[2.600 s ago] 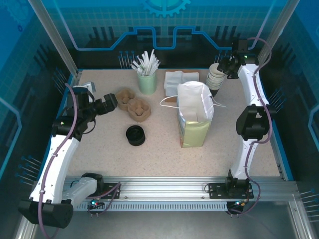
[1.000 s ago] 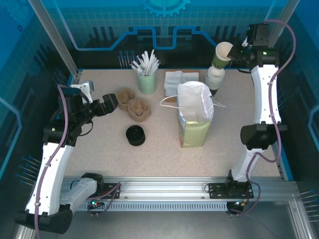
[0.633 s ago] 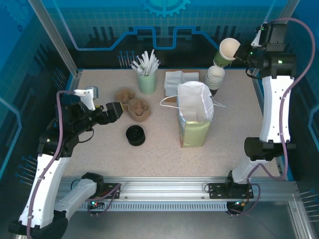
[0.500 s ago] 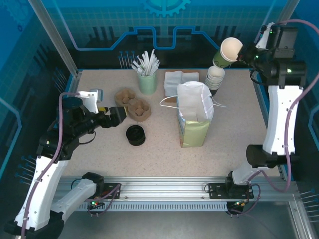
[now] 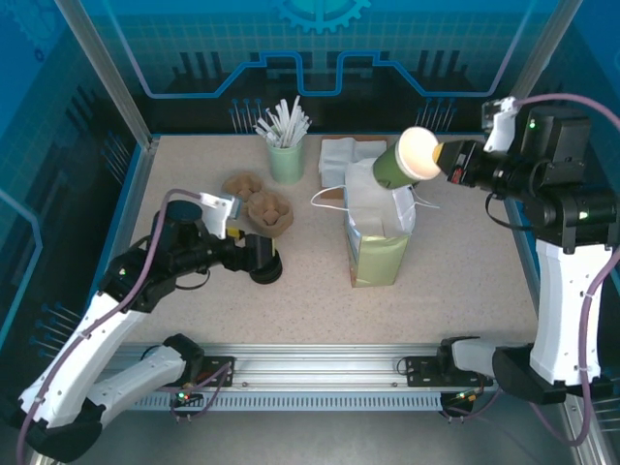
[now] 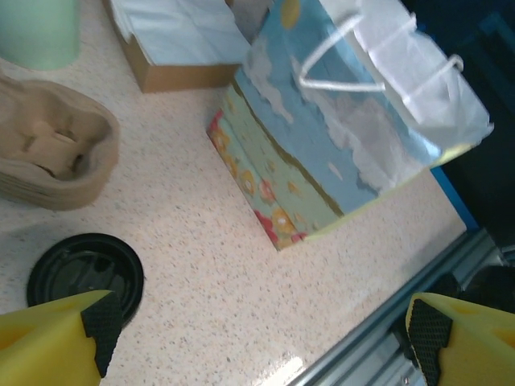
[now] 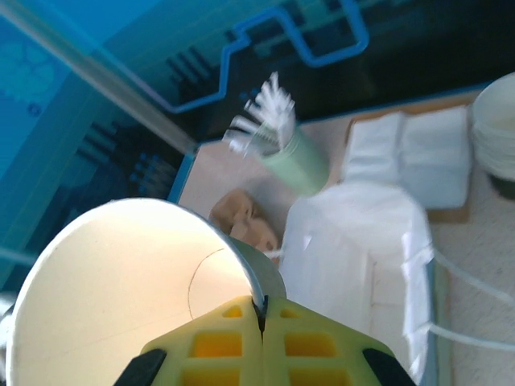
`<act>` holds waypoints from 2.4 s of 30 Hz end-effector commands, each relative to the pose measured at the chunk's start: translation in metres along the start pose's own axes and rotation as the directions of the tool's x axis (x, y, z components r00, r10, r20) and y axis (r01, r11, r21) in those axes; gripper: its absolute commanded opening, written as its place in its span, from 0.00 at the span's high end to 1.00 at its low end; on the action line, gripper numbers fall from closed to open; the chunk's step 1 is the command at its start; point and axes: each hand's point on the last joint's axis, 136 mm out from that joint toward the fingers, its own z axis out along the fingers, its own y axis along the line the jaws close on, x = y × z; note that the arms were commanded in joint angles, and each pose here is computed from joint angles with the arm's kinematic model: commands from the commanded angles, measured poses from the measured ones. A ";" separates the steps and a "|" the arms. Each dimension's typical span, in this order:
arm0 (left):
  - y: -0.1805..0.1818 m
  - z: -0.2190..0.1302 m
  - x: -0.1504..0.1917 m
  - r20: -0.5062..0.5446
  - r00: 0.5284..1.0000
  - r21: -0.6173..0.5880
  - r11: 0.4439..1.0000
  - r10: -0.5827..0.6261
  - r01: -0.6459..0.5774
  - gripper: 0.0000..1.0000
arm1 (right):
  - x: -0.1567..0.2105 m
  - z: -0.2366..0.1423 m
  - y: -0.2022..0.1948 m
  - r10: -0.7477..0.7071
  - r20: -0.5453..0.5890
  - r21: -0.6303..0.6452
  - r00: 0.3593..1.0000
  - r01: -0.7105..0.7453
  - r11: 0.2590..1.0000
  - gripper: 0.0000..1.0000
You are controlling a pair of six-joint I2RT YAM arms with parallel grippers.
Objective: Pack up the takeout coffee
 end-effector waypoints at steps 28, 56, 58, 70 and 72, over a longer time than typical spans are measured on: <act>0.115 0.035 0.067 0.066 0.966 -0.436 0.864 -0.250 0.253 0.01 | 0.263 0.159 0.040 -0.239 -0.388 -0.045 0.890 0.241 0.969 1.00; 0.127 0.045 0.090 0.030 0.958 -0.455 0.850 -0.284 0.266 0.02 | 0.249 0.241 -0.032 -0.330 -0.386 0.170 0.862 0.418 0.893 1.00; 0.127 0.045 0.091 0.030 0.958 -0.456 0.849 -0.286 0.267 0.02 | 0.245 0.245 -0.034 -0.335 -0.383 0.170 0.861 0.422 0.890 1.00; 0.129 0.044 0.094 0.022 0.956 -0.462 0.845 -0.292 0.269 0.02 | 0.253 0.262 -0.027 -0.318 -0.417 0.120 0.851 0.398 0.910 1.00; 0.129 0.044 0.095 0.021 0.955 -0.463 0.844 -0.296 0.272 0.02 | 0.257 0.262 -0.024 -0.309 -0.421 0.115 0.853 0.388 0.915 1.00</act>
